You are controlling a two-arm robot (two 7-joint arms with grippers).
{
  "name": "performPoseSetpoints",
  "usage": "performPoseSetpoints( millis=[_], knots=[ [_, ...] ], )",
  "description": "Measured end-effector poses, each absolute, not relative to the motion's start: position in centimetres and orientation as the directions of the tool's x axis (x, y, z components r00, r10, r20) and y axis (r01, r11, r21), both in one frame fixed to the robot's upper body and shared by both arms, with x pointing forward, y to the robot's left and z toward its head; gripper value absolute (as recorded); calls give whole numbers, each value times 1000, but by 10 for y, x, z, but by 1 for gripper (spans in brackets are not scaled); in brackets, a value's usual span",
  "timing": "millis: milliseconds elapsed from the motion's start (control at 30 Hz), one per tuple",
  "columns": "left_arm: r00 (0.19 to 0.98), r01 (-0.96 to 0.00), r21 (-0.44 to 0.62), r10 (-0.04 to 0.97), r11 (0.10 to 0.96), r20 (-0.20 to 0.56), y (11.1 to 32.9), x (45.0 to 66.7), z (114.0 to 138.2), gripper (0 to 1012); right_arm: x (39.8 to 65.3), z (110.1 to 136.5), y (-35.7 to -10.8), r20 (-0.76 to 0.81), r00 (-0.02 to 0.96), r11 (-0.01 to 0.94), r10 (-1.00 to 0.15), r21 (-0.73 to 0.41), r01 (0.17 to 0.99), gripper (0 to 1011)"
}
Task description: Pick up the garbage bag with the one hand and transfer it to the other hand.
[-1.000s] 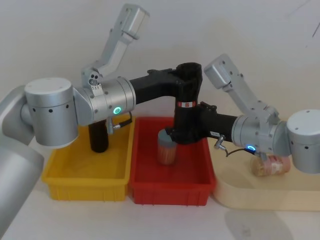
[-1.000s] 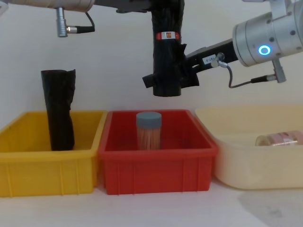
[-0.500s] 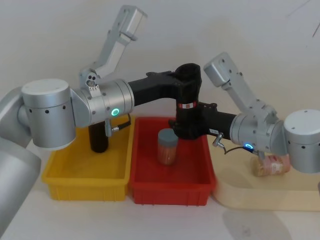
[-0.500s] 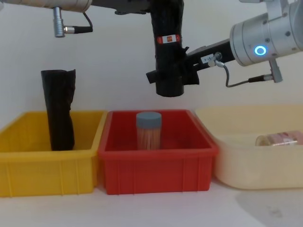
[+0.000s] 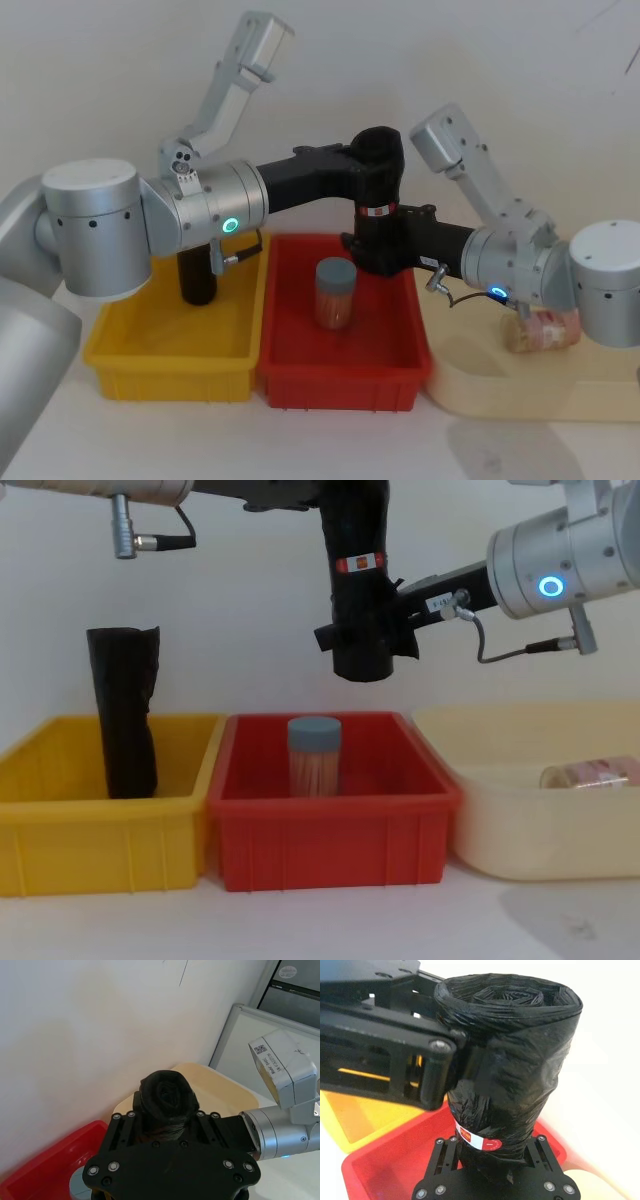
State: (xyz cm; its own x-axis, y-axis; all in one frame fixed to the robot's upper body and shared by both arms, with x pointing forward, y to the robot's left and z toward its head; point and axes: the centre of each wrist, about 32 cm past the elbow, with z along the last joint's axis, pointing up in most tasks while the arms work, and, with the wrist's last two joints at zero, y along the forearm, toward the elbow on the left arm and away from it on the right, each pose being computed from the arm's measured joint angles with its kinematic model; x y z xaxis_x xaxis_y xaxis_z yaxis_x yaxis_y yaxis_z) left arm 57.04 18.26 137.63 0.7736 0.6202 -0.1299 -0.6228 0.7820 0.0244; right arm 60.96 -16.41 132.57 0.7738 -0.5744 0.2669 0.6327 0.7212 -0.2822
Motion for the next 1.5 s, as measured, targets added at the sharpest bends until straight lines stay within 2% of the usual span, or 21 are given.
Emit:
performPoseSetpoints(
  millis=[100,200,233,333,367,667,933,1167,1500],
  knots=[
    [774,-622,26,619,783,-131,183,570,1376,516,609,1326,-165,266,775,726,-574,-273,631,536],
    [774,-622,27,619,783,-132,183,570,1376,639,608,1325,-166,263,775,729,-575,-267,631,536],
    [774,-622,27,619,783,-132,183,570,1376,639,608,1325,-167,262,774,728,-576,-266,632,536],
    [774,-622,27,619,783,-133,183,570,1376,774,607,1324,-170,260,767,722,-586,-262,641,536],
    [774,-622,27,619,783,-133,183,570,1376,774,607,1324,-171,260,765,719,-590,-261,644,536],
    [774,-622,27,620,783,-133,183,570,1376,999,606,1319,-187,258,713,663,-652,-263,701,535],
    [773,-623,27,620,782,-133,183,570,1376,1001,608,1314,-209,272,648,585,-712,-282,761,535],
    [773,-623,27,620,782,-133,183,570,1376,1001,615,1305,-235,295,583,482,-757,-350,803,536],
    [773,-623,27,620,782,-133,183,570,1376,1001,633,1291,-259,328,537,368,-777,-455,811,844]
  ],
)
